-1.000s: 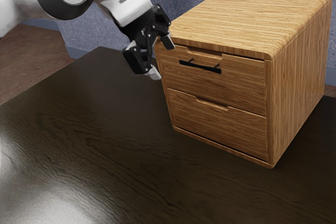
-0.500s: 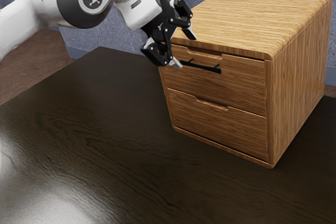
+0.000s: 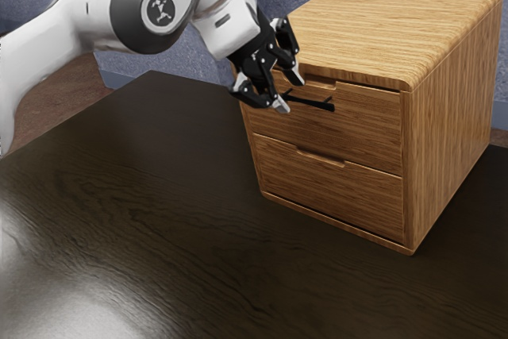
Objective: Pull the drawer handle with one arm to open the drawer
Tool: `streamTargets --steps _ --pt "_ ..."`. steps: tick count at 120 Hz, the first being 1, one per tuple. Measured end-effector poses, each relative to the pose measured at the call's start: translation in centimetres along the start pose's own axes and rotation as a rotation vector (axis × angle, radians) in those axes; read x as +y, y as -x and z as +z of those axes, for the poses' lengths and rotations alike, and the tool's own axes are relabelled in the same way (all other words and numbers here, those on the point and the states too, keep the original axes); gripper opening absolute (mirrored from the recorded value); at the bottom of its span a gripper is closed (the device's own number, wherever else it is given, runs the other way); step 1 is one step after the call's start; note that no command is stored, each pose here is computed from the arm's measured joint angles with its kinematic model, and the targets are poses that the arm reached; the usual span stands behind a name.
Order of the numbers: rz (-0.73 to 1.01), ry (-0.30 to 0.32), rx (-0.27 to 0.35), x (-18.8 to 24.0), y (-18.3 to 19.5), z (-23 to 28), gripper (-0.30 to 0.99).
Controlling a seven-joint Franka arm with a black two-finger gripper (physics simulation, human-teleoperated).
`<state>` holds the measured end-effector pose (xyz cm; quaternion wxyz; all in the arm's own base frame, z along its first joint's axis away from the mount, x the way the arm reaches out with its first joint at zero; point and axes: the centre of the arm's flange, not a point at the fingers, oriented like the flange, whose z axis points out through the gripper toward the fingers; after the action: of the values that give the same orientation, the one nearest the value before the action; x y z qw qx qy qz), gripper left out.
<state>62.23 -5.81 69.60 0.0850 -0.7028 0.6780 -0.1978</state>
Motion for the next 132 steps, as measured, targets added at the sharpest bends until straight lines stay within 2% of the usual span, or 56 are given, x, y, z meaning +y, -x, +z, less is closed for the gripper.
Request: streamTargets --steps 42,74,96,132 --pt "-0.008 0.013 -0.001 -0.3 0.3 1.4 0.24" --pt "-0.007 0.014 -0.006 -0.3 0.3 1.6 0.08" --pt "-0.007 0.022 -0.011 0.0 0.5 1.9 0.02" --pt "-0.001 0.032 -0.024 1.8 0.3 1.5 -0.01"
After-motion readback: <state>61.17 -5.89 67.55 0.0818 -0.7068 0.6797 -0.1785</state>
